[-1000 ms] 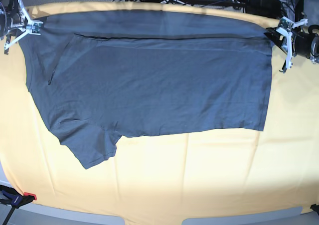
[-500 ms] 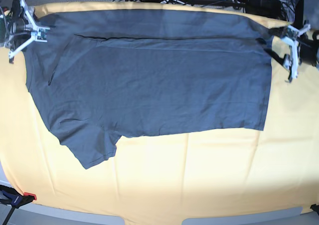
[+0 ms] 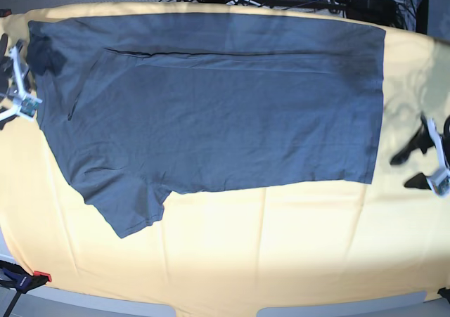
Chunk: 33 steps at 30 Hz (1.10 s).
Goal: Fold the T-shirt properly
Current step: 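Move both grippers to the hem corners of the shirt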
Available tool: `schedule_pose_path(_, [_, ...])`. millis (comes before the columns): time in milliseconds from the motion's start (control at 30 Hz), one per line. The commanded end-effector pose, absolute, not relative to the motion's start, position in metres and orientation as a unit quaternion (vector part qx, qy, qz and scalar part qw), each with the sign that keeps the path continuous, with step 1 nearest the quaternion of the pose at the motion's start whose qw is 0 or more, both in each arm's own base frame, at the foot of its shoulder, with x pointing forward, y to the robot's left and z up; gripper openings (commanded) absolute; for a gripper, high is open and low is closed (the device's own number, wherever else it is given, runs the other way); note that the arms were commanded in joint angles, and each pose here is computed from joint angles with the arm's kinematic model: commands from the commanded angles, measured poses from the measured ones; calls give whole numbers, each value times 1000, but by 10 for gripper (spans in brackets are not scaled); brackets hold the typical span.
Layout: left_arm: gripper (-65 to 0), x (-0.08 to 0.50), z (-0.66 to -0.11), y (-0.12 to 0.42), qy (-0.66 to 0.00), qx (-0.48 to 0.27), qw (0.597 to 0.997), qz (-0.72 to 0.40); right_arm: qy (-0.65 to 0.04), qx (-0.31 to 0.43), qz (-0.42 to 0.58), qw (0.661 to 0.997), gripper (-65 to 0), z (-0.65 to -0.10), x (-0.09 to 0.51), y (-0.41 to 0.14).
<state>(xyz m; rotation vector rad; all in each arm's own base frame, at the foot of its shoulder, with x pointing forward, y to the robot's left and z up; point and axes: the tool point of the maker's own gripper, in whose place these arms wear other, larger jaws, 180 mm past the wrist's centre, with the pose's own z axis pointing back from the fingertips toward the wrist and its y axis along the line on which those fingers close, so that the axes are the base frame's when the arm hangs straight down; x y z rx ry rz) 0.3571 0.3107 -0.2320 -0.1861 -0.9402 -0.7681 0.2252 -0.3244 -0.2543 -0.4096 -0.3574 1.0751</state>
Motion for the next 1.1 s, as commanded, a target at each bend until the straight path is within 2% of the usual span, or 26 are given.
schedule_pose_path(0, [-296, 371, -215, 328, -467, -78, 817, -328, -187, -213, 502, 817, -337, -240, 238, -328])
schedule_pose_path(233, [-296, 399, -273, 367, -469, -138, 859, -152, -233, -261, 483, 803, -337, -221, 259, -338])
schedule_pose_path(333, [-296, 403, -305, 363, -457, -151, 869, -111, -235, -263, 477, 805, -337, -222, 258, -339])
schedule_pose_path(533, [-296, 400, -358, 308, -389, -200, 892, -114, -243, -252, 464, 814, -337, -228, 254, -338])
schedule_pose_path(767, [-296, 384, -392, 244, -297, -269, 908, -122, -246, -245, 453, 821, -337, -233, 249, -337])
schedule_pose_path(1067, [-297, 367, -383, 236, -237, -322, 911, -101, -267, -229, 451, 820, -337, -234, 251, -330])
